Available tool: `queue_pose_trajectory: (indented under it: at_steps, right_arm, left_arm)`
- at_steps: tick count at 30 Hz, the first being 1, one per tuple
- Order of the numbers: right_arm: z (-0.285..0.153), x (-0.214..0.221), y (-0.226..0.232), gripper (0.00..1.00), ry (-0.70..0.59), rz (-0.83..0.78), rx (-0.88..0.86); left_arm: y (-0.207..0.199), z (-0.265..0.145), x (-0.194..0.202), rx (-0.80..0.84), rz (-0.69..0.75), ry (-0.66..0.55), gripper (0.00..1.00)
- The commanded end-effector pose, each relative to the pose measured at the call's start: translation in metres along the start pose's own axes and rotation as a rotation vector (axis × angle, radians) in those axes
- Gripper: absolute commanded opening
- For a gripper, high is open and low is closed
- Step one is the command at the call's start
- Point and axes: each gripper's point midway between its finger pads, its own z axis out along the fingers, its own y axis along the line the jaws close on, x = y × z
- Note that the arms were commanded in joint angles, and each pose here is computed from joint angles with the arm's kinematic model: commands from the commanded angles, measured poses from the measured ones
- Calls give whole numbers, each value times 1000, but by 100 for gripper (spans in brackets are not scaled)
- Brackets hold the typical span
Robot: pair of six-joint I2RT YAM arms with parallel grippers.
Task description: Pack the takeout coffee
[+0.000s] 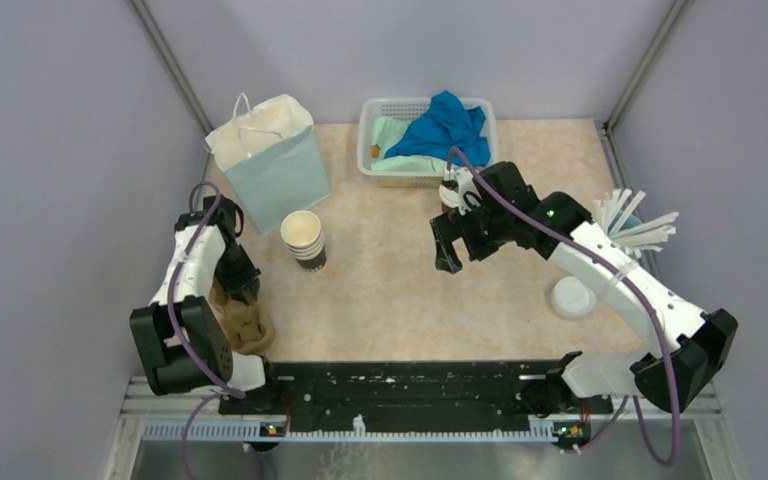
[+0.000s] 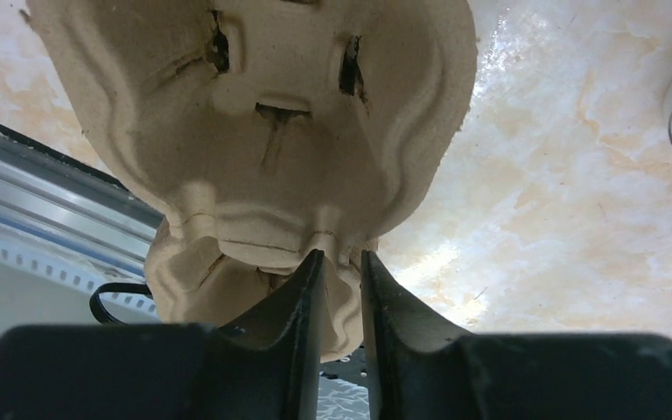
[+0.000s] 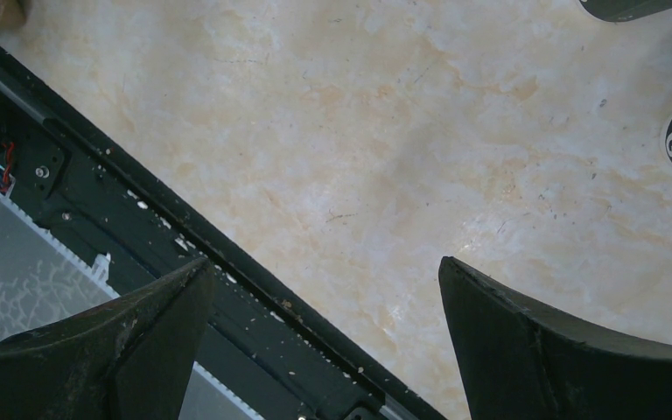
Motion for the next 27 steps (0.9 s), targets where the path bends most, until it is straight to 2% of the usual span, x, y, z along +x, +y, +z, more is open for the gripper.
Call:
queue_pose_trajectory:
  at_steps: [1, 4, 11, 21, 27]
  right_arm:
    - [-8, -9, 4, 99, -57, -16, -17]
    - [-8, -9, 4, 99, -58, -16, -15]
    - [-8, -9, 4, 99, -59, -19, -14]
    - [-9, -10, 6, 99, -65, -24, -17]
    - [-10, -10, 6, 99, -67, -29, -13]
  left_arm:
    - [-2, 2, -12, -12, 5, -29, 27]
    - [-1, 5, -12, -21, 10, -29, 25]
    - [2, -5, -17, -30, 6, -62, 8]
    - [1, -45, -41, -35, -6, -154, 2]
    - [10, -48, -41, -97, -28, -138, 0]
